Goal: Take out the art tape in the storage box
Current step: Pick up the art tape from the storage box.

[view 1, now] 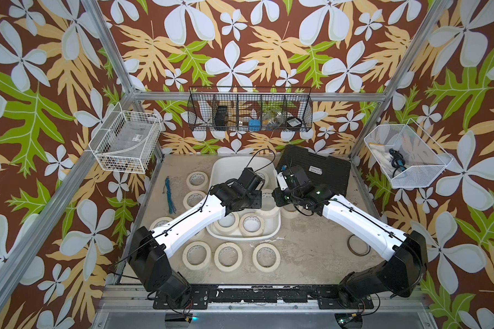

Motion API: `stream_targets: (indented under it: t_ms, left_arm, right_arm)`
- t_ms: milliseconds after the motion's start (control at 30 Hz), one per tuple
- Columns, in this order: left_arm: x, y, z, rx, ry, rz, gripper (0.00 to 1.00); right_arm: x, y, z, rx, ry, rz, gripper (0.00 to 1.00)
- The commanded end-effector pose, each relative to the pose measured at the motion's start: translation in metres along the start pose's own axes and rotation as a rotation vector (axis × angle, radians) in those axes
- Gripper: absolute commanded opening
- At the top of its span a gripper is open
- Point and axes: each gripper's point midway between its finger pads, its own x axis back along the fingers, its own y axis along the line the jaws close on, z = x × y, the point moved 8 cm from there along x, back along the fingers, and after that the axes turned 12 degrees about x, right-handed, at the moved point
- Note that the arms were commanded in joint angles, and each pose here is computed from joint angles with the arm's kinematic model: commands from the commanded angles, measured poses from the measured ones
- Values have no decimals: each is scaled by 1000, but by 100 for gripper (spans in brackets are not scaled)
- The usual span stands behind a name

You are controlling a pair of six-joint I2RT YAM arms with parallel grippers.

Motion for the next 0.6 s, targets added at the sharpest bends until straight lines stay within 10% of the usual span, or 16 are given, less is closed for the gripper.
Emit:
stream_targets:
  t_ms: [0,567]
  left_arm:
    - [8,-4,-4,6,-33,49,64]
    - [59,3,-17,74,-208,125,88]
  right_arm:
    - [7,-4,-4,8,-30,31,6]
    - [57,-53,-4,-47,-125,113,3]
